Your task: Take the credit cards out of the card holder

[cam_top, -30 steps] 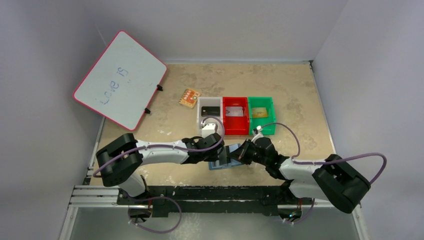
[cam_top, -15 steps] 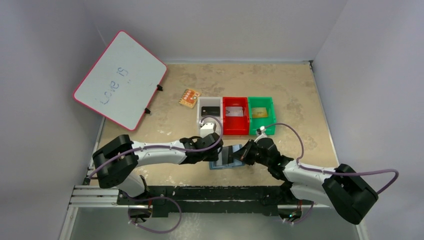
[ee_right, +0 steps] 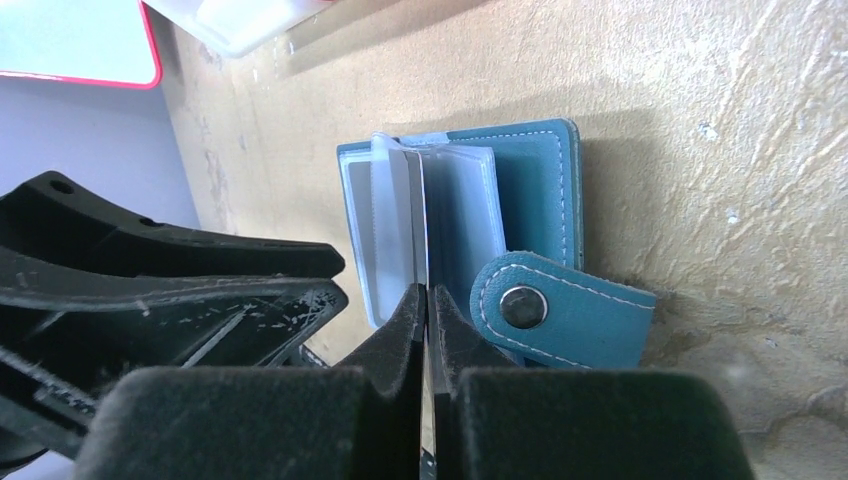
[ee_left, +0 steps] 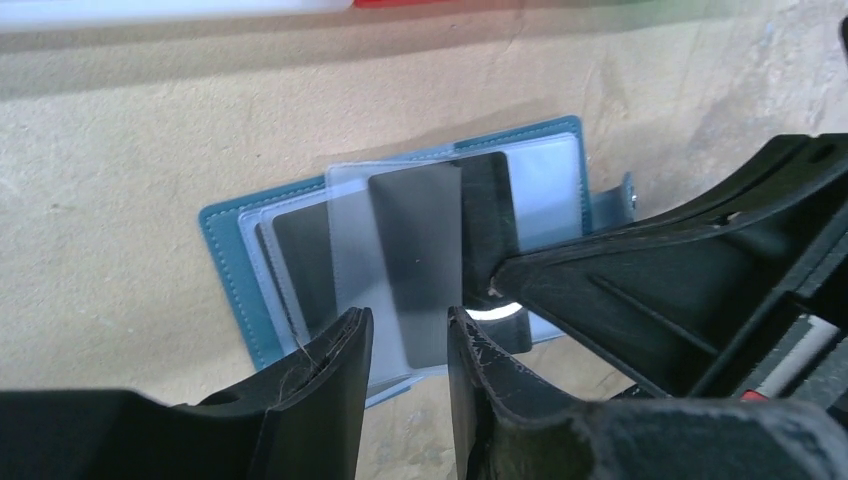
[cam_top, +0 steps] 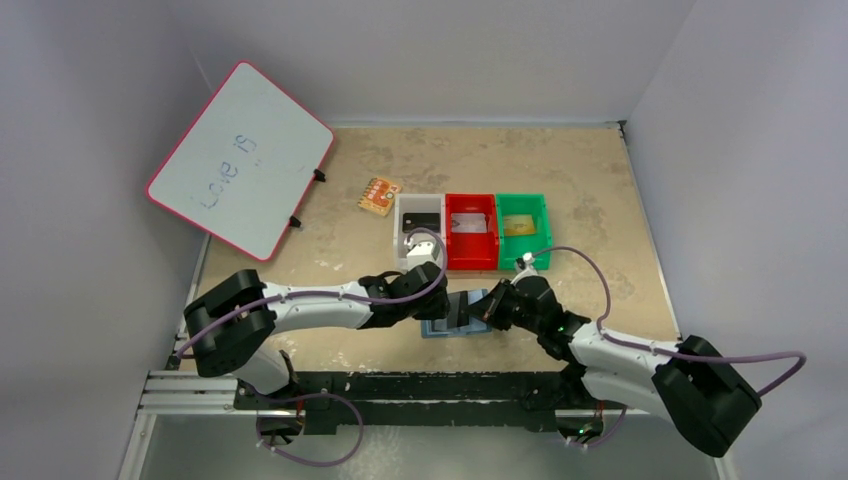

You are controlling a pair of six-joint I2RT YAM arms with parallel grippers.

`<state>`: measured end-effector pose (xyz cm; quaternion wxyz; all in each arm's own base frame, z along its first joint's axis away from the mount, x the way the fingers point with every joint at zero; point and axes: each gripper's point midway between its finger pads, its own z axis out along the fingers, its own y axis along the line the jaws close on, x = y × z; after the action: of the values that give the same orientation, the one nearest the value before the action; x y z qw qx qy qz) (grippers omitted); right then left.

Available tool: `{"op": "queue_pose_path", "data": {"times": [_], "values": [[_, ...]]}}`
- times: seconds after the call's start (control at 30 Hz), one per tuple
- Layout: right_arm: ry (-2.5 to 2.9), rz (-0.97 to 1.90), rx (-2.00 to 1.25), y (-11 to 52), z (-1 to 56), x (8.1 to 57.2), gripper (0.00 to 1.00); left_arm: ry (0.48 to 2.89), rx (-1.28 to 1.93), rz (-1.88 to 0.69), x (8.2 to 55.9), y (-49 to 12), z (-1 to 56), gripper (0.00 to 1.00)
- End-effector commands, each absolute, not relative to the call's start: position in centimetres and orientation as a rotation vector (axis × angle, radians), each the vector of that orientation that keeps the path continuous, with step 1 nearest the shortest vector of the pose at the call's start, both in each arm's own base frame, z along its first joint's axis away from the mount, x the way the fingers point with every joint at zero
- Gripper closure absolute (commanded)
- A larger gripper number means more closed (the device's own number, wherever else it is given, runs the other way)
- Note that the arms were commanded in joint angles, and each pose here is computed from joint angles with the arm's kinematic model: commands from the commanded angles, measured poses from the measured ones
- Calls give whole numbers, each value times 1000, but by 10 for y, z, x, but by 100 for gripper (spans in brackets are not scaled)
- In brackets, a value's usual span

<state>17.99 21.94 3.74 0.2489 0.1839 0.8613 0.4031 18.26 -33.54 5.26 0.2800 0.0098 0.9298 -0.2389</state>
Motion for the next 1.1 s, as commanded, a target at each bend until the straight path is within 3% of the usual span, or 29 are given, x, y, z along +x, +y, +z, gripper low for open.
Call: {"op": "queue_pose_path", "data": {"times": [0.0,0.3,0.6,1.07], "values": [[2340,1103,518,219,36,182,100,2434,5,-728,189,-352,65,66],[2345,1076,523,215,35,181,100,2508,-39,-526,188,-326,22,64],[2327,978,541,201,47,186,100,2564,-41,-356,182,-300,-3,74],[2244,962,538,184,88,182,100,2566,38,-535,178,-332,13,74]]}}
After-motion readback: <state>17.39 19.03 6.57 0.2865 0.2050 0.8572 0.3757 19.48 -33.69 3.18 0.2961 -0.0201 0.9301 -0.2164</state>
